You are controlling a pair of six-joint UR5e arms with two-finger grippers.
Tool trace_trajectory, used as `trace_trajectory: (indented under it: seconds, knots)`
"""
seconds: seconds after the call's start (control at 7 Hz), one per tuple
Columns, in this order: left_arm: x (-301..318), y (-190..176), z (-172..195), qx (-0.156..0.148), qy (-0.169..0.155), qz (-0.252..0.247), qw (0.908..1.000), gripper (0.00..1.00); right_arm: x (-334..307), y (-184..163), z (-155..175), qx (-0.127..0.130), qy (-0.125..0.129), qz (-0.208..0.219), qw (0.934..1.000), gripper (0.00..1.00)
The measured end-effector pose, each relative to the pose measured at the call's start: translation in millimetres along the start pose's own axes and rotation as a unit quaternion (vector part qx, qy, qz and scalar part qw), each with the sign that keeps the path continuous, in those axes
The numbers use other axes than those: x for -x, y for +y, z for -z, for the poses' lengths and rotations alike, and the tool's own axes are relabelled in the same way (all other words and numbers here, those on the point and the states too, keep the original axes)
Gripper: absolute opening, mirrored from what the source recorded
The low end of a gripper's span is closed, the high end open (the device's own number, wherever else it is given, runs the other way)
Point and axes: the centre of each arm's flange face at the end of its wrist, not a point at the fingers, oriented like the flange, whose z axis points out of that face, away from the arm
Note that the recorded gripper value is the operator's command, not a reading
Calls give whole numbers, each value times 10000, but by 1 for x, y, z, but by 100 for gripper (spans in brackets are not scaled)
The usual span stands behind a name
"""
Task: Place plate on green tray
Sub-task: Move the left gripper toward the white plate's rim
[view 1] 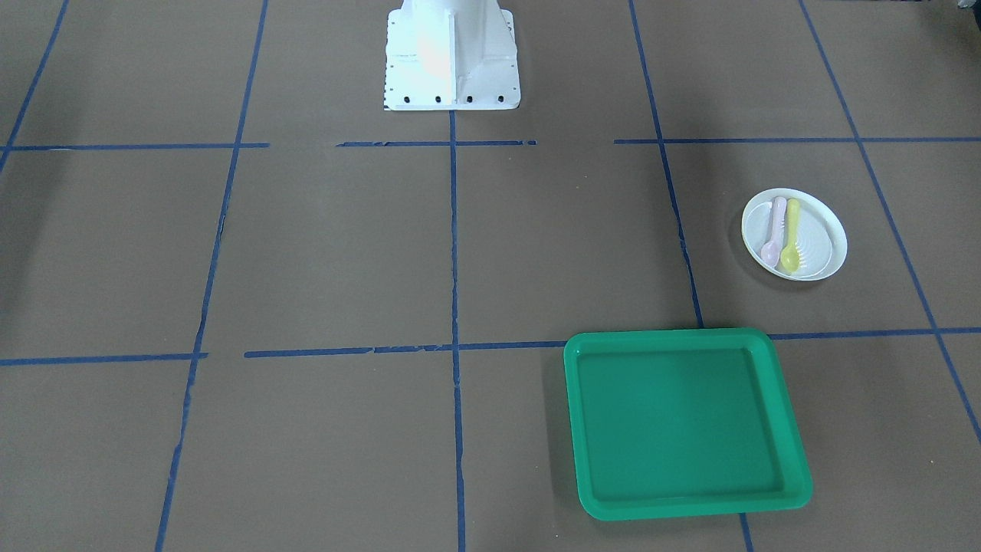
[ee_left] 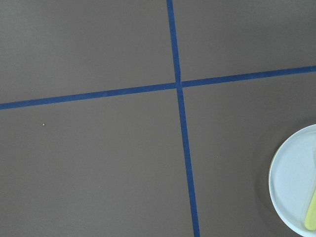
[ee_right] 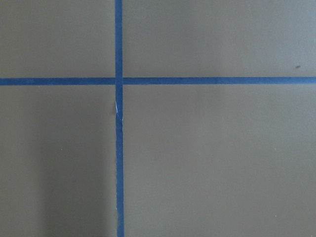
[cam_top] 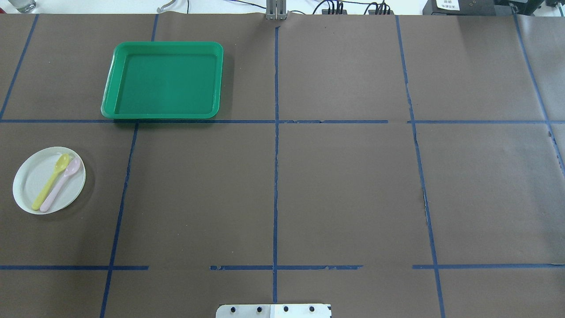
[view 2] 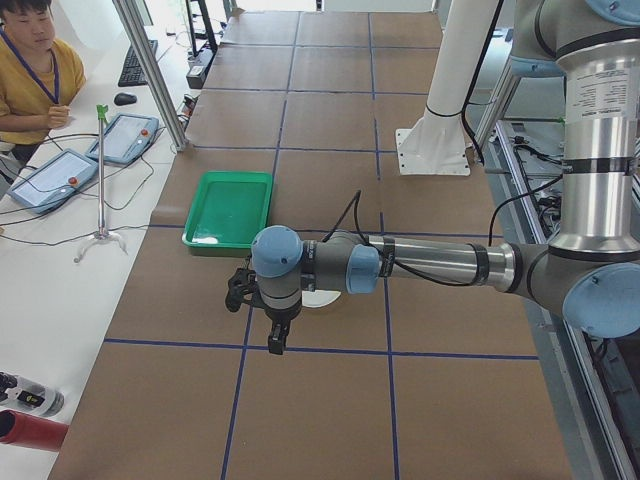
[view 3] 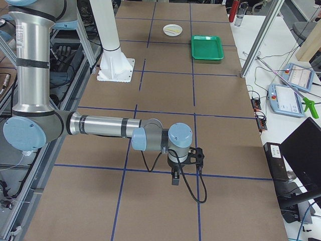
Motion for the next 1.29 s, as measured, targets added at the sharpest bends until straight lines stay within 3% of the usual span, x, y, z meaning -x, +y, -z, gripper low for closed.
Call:
trace_trajectory:
  seconds: [0.29, 0.86, 1.29]
  knots:
    - [-25, 1, -39, 60, 41, 69, 10000, 100, 0, 0, 0, 1, 0, -1, 10000, 100]
    - [-55, 29, -123, -269, 414, 735, 9961, 99, 0, 0, 0, 0, -1, -1, 10000, 100]
    - [-82, 35, -157, -61, 554, 645, 9964, 98, 0, 0, 0, 0, 0, -1, 10000, 100]
